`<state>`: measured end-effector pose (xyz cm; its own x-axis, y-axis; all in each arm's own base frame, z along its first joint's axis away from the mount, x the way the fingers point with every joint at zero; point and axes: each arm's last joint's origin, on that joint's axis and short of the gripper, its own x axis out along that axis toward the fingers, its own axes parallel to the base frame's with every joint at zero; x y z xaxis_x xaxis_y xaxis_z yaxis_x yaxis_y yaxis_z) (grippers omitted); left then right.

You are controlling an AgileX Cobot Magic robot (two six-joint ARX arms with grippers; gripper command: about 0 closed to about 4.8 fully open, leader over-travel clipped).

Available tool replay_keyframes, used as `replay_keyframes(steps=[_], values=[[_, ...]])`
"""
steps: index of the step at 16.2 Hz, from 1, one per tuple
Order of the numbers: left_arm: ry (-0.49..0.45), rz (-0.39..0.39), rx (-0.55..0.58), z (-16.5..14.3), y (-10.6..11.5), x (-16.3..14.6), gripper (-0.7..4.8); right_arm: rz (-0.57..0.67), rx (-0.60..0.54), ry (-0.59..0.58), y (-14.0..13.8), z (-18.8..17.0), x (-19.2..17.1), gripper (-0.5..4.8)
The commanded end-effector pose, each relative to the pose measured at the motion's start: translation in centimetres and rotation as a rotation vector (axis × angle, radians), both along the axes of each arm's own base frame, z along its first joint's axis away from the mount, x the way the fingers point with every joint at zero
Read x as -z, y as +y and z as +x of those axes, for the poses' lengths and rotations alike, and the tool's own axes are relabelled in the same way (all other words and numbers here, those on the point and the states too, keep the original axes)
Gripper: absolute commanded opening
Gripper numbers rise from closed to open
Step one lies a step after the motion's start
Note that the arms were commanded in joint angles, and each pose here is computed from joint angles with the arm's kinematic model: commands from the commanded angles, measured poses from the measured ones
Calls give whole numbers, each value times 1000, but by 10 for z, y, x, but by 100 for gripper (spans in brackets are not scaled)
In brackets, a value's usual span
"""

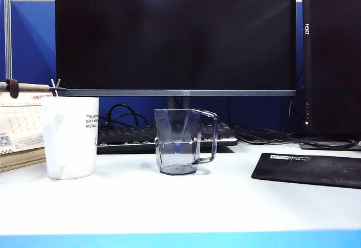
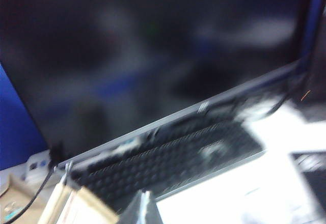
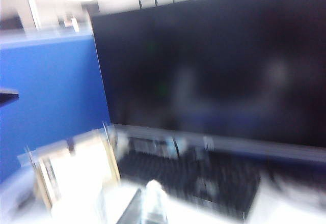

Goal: Swap the positions of the transparent plastic cup and the white ceramic cup.

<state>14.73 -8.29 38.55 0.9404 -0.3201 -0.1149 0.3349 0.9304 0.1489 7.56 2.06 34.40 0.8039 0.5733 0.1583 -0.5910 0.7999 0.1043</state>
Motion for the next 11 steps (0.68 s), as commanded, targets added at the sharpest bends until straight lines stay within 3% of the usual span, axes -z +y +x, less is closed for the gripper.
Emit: replay_keyframes(steps=[1,4,8,11], values=[[-89,21,-119,11,-1,35,-5,-91,8,21,1,13,28,-5],[-185,-177,-122,3,17,58,-5,-79,16,-10,1,16,33,-5],[-152,-222,-163,-8,44,105,-5,-34,-114,-6,4,16,33,-5],[-109,-233,-215,-17,53,145,-5,12,-127,111,5,29,76,-5]])
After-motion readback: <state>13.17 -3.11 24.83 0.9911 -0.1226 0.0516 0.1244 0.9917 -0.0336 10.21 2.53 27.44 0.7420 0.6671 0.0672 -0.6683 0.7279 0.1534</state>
